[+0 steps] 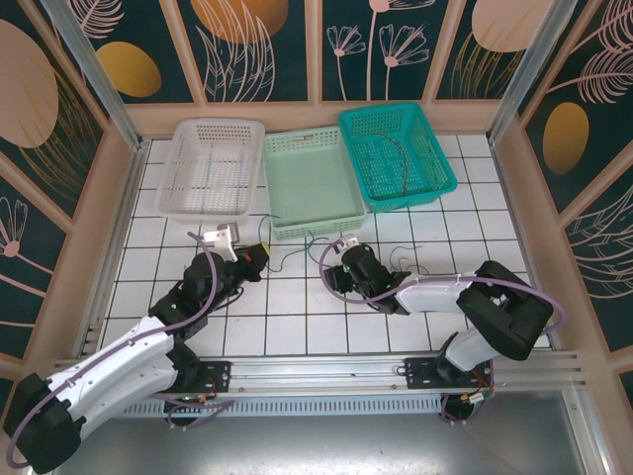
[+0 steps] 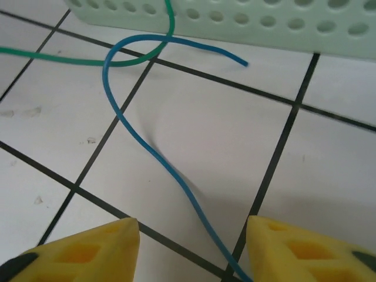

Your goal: Untangle the cables

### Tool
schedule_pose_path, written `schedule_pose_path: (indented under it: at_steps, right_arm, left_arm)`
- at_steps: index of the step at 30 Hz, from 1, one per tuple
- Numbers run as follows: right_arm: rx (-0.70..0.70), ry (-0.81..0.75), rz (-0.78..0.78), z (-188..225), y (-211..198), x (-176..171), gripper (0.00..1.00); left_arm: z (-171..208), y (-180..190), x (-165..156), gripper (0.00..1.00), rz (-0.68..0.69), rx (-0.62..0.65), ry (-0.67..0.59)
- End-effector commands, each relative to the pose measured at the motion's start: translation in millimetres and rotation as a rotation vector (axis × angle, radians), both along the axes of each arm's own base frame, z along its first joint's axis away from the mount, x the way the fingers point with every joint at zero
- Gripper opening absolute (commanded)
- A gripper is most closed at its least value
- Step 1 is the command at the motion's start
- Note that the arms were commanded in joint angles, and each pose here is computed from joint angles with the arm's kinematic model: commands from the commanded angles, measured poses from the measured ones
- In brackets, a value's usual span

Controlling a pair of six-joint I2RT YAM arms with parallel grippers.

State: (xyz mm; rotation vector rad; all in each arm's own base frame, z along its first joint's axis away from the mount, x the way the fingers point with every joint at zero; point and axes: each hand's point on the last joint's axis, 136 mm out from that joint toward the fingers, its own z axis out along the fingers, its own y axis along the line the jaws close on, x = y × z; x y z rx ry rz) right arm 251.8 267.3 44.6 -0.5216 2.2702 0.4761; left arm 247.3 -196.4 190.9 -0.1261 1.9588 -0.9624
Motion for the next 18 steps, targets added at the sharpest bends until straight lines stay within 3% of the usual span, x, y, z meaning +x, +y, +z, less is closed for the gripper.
schedule_pose_path:
  at_steps: [1, 6, 18]
  right_arm:
    - [0.087, -0.019, 0.03, 14.1, 10.9, -2.2, 0.61]
    - [0.095, -0.031, 0.059, 17.5, 12.9, -4.3, 0.62]
    - [0.063, -0.038, 0.179, 6.6, 40.6, -7.9, 0.67]
  left_arm:
    - [18.1, -17.2, -3.0, 0.0, -0.091, -0.057, -0.035]
    - [17.2, -33.0, -10.4, 0.0, -0.192, -0.038, -0.008]
    - [26.2, -19.7, -16.6, 0.0, -0.142, -0.101, -0.018]
